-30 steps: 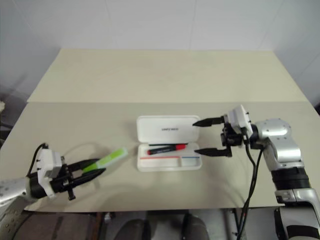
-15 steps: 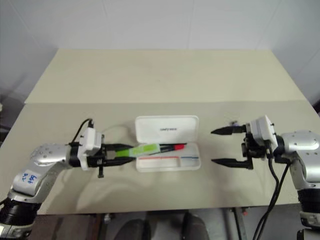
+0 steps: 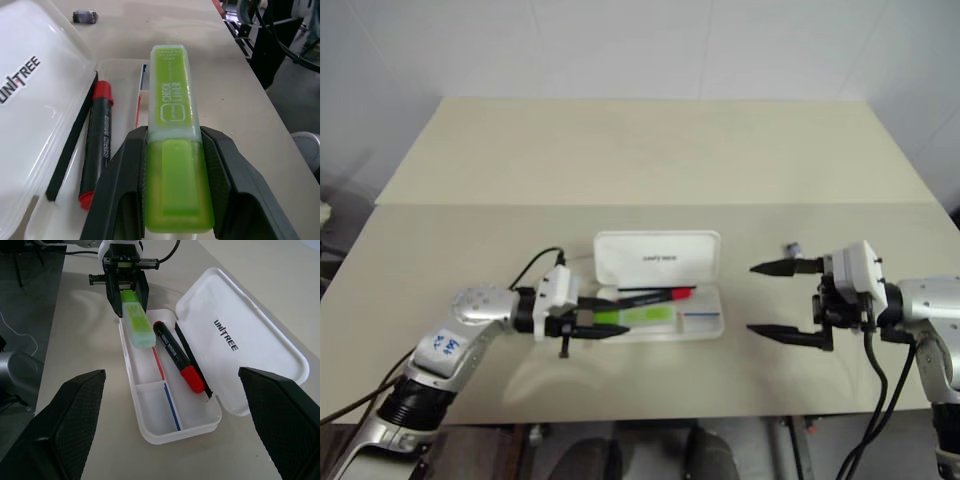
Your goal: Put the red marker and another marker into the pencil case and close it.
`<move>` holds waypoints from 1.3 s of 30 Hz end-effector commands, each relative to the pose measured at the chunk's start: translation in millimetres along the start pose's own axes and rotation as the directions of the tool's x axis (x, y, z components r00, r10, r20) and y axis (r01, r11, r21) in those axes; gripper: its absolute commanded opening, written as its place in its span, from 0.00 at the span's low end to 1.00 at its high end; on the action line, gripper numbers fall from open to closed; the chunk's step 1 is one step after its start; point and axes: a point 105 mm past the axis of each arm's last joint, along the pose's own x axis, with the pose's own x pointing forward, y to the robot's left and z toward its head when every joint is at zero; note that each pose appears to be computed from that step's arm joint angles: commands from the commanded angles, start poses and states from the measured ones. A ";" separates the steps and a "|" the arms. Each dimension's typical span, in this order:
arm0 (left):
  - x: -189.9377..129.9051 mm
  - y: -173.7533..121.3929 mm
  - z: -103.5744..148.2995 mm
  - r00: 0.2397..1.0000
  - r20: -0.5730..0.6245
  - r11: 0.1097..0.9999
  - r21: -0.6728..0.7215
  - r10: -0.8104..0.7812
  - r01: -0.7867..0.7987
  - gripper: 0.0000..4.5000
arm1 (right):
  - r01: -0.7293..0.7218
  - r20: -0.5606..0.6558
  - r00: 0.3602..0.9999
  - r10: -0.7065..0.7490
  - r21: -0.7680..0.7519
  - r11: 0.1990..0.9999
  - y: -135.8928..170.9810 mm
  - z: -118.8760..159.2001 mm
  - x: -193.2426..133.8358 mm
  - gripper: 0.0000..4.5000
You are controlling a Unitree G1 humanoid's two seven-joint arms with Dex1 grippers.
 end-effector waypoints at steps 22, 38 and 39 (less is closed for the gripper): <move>11.1 7.5 -16.4 0.999 -0.049 1.000 -0.014 -0.003 0.002 0.92 | 0.051 0.033 0.998 -0.049 -0.047 0.998 0.2 13.8 -3.1 1.00; -11.8 -6.3 30.6 0.983 0.183 1.000 0.004 0.013 -0.014 0.99 | 0.343 0.097 0.930 -0.355 0.121 0.932 -32.6 2.2 10.9 1.00; -15.1 -7.1 32.4 0.982 0.186 1.000 0.004 0.025 -0.027 0.99 | 0.393 0.097 0.908 -0.408 0.143 0.908 -37.2 -0.3 12.1 1.00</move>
